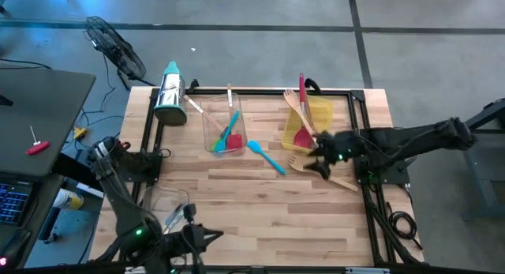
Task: Pick & Place Kitchen Items
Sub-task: Put the light brown wooden serving spoon into the yellow bin
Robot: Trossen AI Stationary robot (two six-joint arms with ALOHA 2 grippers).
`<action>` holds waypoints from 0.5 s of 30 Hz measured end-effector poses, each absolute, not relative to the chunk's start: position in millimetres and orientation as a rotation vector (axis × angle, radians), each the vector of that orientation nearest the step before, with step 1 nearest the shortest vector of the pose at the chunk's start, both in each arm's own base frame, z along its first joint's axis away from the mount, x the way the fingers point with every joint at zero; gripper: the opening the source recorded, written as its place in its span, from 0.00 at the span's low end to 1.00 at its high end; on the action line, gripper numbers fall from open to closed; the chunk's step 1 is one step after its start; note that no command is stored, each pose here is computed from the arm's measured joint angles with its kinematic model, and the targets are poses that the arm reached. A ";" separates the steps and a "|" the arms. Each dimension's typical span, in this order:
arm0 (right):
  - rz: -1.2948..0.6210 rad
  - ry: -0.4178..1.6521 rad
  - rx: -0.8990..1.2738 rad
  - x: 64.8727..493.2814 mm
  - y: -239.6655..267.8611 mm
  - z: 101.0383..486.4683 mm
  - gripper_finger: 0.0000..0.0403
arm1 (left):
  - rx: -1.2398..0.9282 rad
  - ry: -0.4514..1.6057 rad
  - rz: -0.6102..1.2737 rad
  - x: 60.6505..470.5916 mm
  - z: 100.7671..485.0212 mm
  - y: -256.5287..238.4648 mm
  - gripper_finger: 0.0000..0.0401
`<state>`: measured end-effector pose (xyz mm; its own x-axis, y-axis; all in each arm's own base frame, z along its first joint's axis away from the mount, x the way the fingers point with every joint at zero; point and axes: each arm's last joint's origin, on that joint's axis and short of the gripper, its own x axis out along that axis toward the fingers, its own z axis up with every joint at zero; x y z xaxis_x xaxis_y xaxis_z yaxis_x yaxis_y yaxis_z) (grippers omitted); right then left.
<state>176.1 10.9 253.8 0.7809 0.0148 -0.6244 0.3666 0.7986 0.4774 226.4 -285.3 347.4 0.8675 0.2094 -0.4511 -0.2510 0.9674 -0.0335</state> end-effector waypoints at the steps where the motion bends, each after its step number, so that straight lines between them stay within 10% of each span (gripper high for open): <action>1: -0.121 0.645 0.647 177.4 19.5 256.9 0.75 | -0.075 0.462 0.254 231.0 347.1 -281.8 0.00; 15: 0.261 0.811 0.646 185.9 147.4 224.1 0.73 | 0.059 0.650 0.257 295.4 343.1 -219.4 0.00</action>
<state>185.9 147.4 224.1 0.6704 0.4515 -0.5889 0.0242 0.7798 0.6255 295.4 -219.4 343.1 0.7655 0.2548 -0.5908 -0.2179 0.9667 0.1345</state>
